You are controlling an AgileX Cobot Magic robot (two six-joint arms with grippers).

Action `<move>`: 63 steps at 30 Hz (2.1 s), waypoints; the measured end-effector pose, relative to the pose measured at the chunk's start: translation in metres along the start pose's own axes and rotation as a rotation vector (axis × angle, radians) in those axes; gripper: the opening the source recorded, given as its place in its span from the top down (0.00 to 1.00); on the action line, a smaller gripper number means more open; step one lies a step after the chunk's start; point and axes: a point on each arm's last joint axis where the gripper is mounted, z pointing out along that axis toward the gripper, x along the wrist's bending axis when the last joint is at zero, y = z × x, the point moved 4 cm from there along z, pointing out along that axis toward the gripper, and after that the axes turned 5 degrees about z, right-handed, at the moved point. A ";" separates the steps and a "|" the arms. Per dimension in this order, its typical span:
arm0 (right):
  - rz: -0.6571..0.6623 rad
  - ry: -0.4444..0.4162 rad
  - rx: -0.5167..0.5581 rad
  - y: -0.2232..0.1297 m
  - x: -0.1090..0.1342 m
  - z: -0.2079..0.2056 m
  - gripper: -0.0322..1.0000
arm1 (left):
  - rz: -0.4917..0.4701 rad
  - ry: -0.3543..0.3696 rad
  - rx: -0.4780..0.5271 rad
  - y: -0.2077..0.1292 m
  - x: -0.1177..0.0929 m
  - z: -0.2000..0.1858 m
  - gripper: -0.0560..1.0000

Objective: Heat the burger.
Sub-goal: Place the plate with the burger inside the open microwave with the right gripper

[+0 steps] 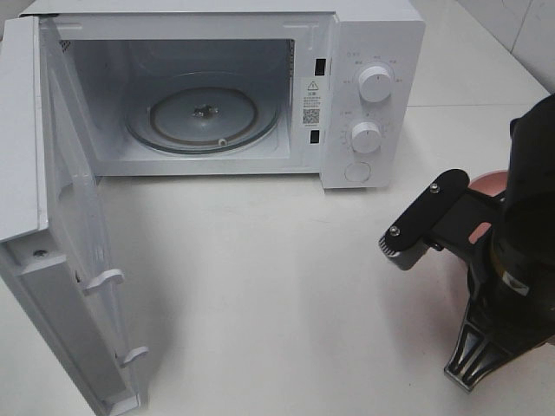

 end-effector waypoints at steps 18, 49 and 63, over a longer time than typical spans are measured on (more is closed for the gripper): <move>-0.208 -0.071 -0.080 -0.005 0.030 -0.020 0.94 | 0.000 0.000 0.000 0.000 0.000 0.000 0.03; -0.450 -0.100 -0.171 -0.010 0.056 -0.034 0.94 | 0.000 0.000 0.000 0.000 0.000 0.000 0.03; -0.559 -0.068 -0.220 -0.005 0.063 -0.035 0.94 | 0.000 0.000 0.000 0.000 0.000 0.000 0.03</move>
